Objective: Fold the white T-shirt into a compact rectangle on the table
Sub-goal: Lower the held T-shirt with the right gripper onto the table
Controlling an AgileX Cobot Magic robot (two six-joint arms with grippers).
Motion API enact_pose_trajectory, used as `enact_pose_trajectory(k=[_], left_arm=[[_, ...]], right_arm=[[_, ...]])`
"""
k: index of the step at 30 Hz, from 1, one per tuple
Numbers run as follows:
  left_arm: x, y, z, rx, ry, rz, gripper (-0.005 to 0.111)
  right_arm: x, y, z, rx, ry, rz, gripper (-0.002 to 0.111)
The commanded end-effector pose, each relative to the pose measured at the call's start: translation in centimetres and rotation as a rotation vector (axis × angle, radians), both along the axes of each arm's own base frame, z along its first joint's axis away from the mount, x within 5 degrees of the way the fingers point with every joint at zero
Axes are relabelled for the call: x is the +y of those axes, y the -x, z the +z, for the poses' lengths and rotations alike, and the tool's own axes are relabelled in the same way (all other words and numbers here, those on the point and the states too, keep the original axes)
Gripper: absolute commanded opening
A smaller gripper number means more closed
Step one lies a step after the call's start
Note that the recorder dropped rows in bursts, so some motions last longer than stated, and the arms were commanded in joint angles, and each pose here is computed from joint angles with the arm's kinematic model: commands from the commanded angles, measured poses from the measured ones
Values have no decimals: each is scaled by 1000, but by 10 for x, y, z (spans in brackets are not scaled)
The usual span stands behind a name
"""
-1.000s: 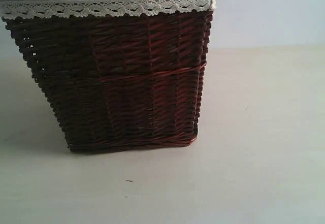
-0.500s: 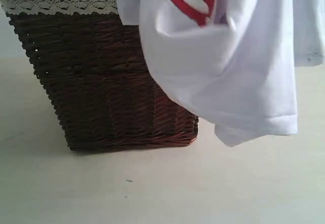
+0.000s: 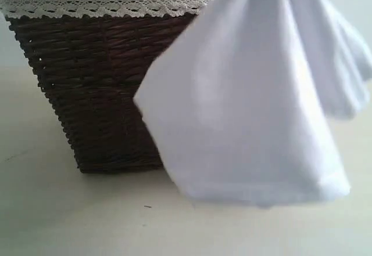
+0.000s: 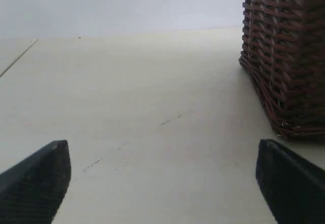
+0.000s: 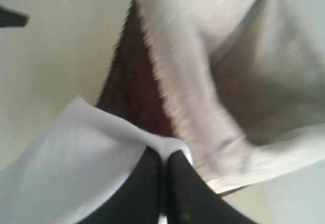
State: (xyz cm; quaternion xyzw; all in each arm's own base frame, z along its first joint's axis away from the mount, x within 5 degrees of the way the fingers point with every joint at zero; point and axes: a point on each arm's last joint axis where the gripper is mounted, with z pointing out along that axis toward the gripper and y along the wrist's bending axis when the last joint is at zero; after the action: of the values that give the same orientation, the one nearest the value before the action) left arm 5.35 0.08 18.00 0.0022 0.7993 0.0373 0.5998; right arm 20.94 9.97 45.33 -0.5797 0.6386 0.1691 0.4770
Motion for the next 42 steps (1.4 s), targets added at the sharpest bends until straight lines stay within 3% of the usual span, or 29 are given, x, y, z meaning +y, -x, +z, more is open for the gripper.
enact_pose_trajectory(k=[1, 5, 9, 13, 20, 26, 29, 31, 36, 40, 42], left_arm=[[0, 0, 1, -12, 9, 4, 94], [0, 0, 1, -12, 9, 4, 94], [0, 0, 1, -12, 9, 4, 94], [0, 0, 1, -12, 9, 4, 94], [0, 0, 1, -12, 9, 4, 94], [0, 0, 1, -12, 9, 4, 94], [0, 0, 1, -12, 9, 4, 94], [0, 0, 1, -12, 9, 4, 94], [0, 0, 1, -12, 9, 4, 94], [0, 0, 1, -12, 9, 4, 94], [0, 0, 1, -12, 9, 4, 94]], right_arm=[[-17, 29, 78, -336, -158, -142, 0], [-22, 58, 112, -448, -229, -180, 0], [-23, 79, 116, -424, -235, -154, 0], [-19, 86, 102, -296, -159, -62, 0], [-16, 65, 69, -121, -150, -95, 0], [-9, 36, 19, 15, -126, -30, 0], [1, 22, -6, 74, -222, 72, 0], [11, 14, -13, 76, -379, 161, 0], [34, 4, 3, -56, -702, 332, 0], [42, 7, 17, -9, -736, 367, 0], [43, 6, 9, 79, -657, 342, 0]])
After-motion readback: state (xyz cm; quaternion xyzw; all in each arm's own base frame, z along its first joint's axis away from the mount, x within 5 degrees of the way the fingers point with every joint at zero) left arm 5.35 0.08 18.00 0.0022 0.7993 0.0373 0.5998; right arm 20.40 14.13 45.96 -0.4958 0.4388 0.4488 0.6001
